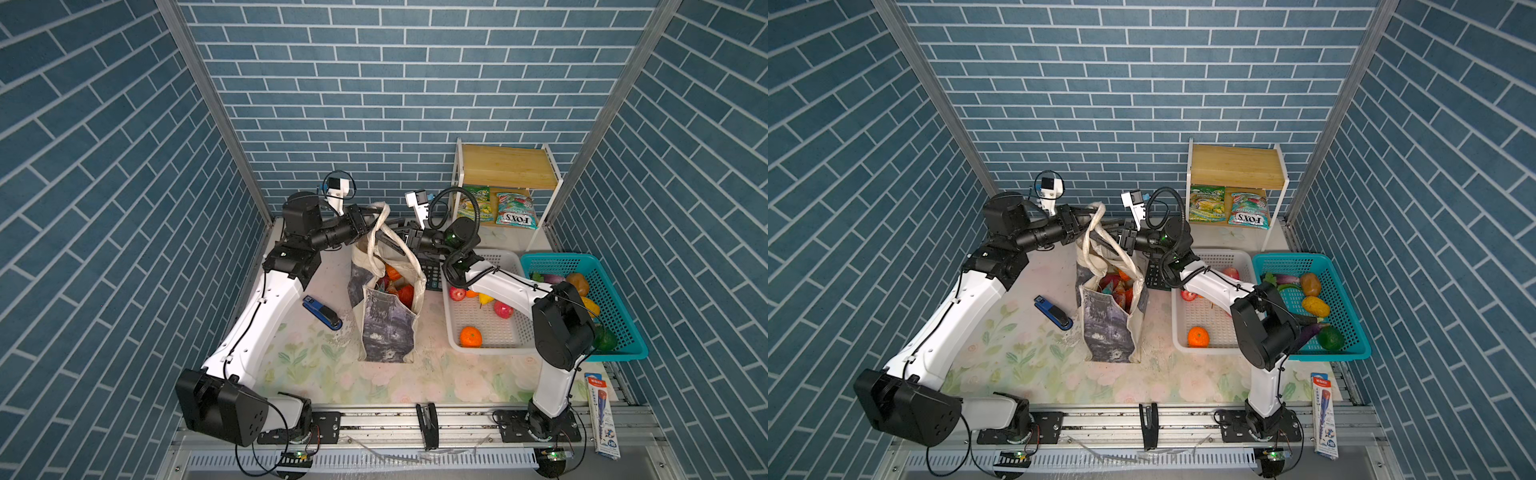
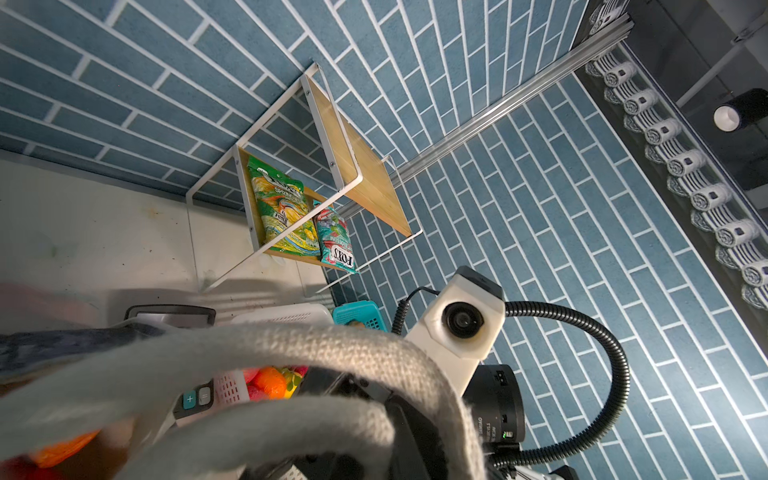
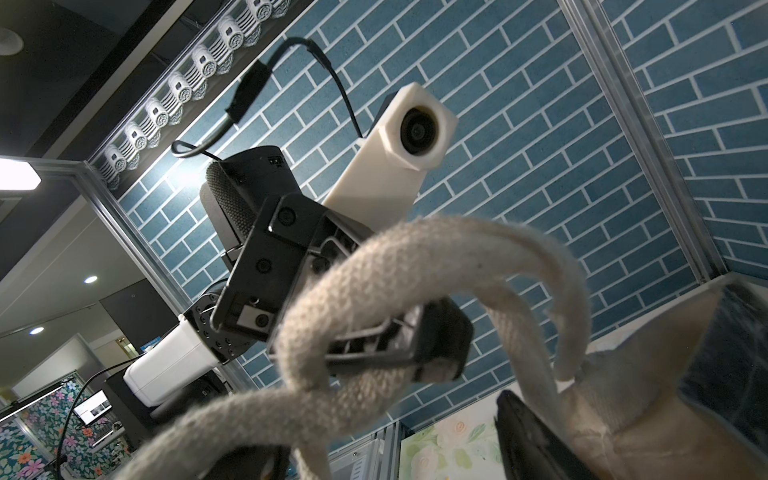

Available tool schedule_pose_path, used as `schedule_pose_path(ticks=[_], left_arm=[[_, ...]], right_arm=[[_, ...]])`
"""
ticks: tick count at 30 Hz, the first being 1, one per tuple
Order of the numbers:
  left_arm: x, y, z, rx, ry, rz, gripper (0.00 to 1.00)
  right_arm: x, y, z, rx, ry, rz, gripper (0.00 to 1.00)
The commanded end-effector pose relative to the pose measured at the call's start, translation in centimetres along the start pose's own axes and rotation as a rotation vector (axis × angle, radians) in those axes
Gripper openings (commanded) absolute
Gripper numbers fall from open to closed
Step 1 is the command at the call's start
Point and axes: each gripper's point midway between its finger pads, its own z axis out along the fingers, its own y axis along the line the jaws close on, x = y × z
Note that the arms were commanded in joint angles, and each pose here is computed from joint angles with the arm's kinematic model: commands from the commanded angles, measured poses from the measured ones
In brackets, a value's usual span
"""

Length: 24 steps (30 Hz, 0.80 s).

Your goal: Place the food into the grocery bag and tie it

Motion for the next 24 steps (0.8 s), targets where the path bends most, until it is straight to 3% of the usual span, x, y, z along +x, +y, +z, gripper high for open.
schedule_pose_path(ticks=[1,16,24], left_arm=[[0.9,1.7,-0.3,-0.078,0.016,0.032,0.0],[1.3,3.9,-0.7,-0.27,0.025,0.155,0.0],[1.8,4.5,-0.6,-0.346,0.055,0.218,0.0]], right_arm=[[-4.4,5.9,0.5,-0.091,-0.089,-0.143,0.78],[-5.4,6.0,1.2,-0.099,-0.099,-0.154,0.81],[-5.0,5.3,1.3,-0.063,-0.07,-0.155,0.71]])
